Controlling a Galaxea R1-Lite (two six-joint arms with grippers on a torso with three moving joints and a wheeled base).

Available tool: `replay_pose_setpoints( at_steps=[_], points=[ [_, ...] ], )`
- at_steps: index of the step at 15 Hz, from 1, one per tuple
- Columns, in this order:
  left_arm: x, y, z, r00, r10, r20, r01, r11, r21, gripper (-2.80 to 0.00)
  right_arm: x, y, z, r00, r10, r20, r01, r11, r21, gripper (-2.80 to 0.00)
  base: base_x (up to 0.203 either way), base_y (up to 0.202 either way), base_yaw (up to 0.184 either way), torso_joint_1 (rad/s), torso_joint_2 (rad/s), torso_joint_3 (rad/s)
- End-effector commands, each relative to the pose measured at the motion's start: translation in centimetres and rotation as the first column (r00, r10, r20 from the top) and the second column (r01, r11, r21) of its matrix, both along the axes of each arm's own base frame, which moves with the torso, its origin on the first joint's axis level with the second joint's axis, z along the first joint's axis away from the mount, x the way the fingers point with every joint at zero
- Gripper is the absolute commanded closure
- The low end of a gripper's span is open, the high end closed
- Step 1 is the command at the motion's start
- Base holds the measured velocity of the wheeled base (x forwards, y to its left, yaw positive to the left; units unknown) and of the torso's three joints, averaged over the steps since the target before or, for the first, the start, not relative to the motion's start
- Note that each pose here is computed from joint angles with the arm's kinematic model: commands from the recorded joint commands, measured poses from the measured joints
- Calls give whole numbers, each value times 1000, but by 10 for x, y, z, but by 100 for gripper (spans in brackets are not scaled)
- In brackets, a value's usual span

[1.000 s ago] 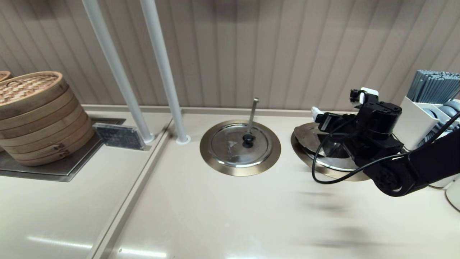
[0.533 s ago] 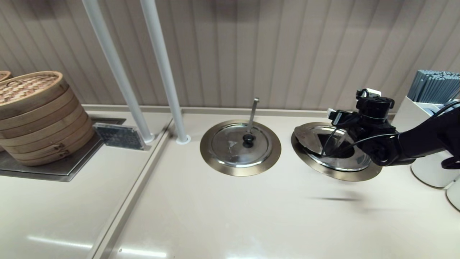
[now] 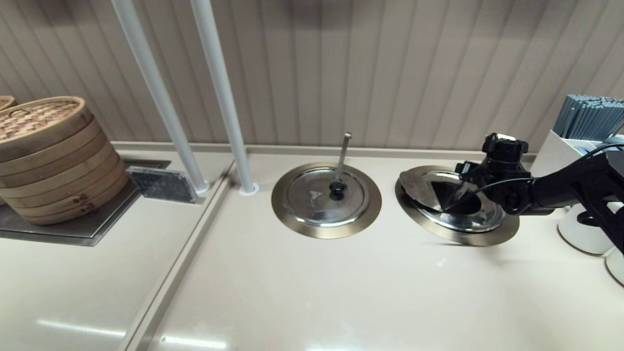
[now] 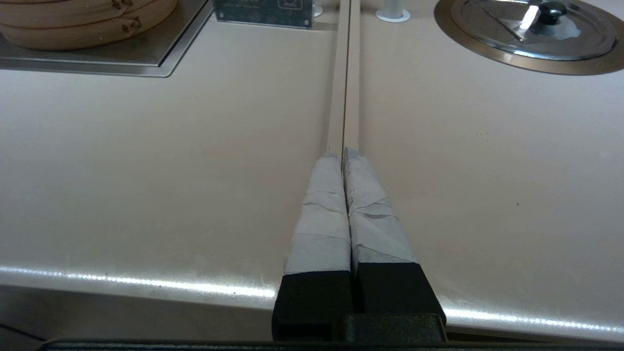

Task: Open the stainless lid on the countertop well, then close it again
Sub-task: Stir with a spoon

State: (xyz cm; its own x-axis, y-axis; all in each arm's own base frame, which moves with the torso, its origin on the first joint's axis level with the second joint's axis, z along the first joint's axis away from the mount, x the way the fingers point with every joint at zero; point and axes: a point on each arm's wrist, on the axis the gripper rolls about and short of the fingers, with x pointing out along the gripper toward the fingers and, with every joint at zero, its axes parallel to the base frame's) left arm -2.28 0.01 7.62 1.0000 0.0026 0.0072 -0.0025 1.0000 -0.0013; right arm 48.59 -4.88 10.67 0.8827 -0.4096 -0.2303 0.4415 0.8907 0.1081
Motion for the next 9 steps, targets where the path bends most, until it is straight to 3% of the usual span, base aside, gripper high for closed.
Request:
replay_pose_setpoints(
  at_steps=[1,9],
  points=[
    [0,0,0,1000,1,0,-1,1000,0,0,8,-7,6,1000,-11,28,11,1000,1,-280,0,0,0,0,0,0],
    [0,0,0,1000,1,0,-1,1000,0,0,38,-13,-7,1000,-12,22,12,1000,-2,-280,0,0,0,0,0,0]
  ],
)
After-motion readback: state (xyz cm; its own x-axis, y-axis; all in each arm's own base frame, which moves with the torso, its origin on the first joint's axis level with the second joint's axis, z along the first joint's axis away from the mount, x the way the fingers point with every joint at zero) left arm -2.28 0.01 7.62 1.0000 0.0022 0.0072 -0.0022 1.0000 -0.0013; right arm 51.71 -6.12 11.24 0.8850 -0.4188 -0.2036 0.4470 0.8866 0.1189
